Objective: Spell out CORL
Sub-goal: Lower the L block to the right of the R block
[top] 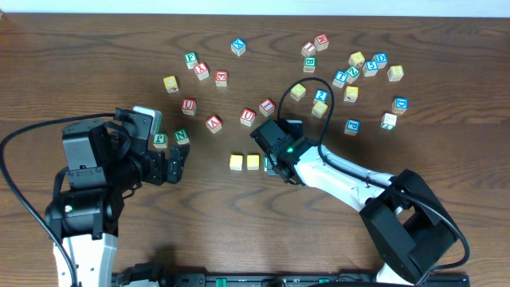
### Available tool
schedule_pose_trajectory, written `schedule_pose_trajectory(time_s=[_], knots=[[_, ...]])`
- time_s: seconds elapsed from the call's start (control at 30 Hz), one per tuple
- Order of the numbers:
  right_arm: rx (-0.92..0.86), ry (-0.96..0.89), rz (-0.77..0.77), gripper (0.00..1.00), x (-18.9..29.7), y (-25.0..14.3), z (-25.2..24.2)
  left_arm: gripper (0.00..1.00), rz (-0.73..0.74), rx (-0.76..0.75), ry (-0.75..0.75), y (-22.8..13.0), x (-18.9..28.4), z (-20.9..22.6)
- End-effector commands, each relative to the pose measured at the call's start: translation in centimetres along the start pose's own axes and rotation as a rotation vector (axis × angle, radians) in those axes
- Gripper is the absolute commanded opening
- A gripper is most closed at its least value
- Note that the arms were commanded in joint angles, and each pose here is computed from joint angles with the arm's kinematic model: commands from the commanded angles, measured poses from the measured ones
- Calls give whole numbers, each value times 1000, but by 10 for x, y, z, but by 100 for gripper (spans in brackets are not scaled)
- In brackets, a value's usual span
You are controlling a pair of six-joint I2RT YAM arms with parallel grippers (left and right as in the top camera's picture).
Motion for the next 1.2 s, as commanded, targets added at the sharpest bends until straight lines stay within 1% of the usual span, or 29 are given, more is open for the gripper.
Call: schedule_pose_trajectory(time_s=[0.0,0.83,1.17], knots=[[7,-24,-4,40,-5,-3,-5,98,-26,-25,-4,9,5,-1],[2,-17,-14,40,-7,-3,-5,98,-26,-25,-4,9,5,-1],[-6,-1,-44,40,11,6,-5,98,-26,-25,-4,9,5,-1]])
Point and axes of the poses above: each gripper's point midway between its finger pads, its own x axis back along the fingers, its own z axis along the line the jaws close on, y = z × x, the point moved 1 cm from there along x, back along the fingers, and after that the axes turned 6 degrees about -x, right-handed, at the moved point
